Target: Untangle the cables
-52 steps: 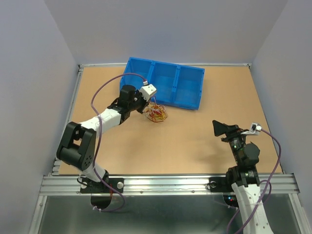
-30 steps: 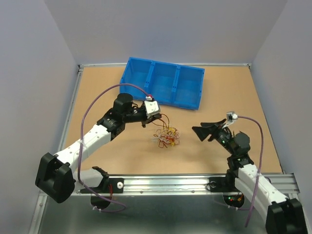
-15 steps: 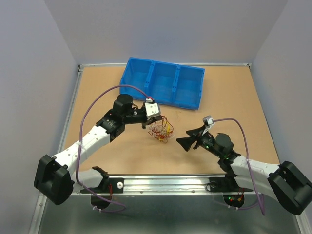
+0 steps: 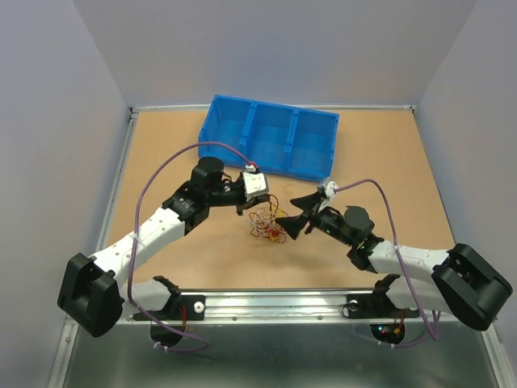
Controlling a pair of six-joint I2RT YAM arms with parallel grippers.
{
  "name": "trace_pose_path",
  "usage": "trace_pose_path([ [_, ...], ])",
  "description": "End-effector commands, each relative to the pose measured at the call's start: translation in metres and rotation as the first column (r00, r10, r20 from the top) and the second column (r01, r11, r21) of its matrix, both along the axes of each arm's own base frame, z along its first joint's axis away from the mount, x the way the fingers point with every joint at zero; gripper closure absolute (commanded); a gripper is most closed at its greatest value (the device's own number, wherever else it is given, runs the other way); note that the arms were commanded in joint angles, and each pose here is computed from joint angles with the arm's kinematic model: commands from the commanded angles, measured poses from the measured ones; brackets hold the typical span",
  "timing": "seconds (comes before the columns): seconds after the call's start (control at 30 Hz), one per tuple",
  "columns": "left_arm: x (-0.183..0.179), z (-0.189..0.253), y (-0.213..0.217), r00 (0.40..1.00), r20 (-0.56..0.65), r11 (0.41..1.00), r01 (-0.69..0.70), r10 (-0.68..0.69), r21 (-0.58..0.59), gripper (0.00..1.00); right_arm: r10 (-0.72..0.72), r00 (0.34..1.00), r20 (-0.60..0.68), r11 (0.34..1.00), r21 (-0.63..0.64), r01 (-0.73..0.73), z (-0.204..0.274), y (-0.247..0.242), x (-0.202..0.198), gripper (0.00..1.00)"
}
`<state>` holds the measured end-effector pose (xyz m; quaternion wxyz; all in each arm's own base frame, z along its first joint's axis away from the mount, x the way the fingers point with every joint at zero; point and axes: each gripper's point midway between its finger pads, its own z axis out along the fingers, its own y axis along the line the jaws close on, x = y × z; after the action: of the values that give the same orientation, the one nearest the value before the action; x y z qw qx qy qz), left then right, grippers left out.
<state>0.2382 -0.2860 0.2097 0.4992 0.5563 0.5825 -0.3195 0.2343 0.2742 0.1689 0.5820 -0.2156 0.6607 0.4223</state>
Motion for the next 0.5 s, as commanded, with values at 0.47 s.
trace_pose_path([
  [0.47,-0.007,0.084,0.008,0.989,0.128,0.983,-0.052,0.075,-0.174,1.00,0.064,0.994,0.087,0.998,-0.033,-0.061,-0.005,0.080,0.060,0.15],
])
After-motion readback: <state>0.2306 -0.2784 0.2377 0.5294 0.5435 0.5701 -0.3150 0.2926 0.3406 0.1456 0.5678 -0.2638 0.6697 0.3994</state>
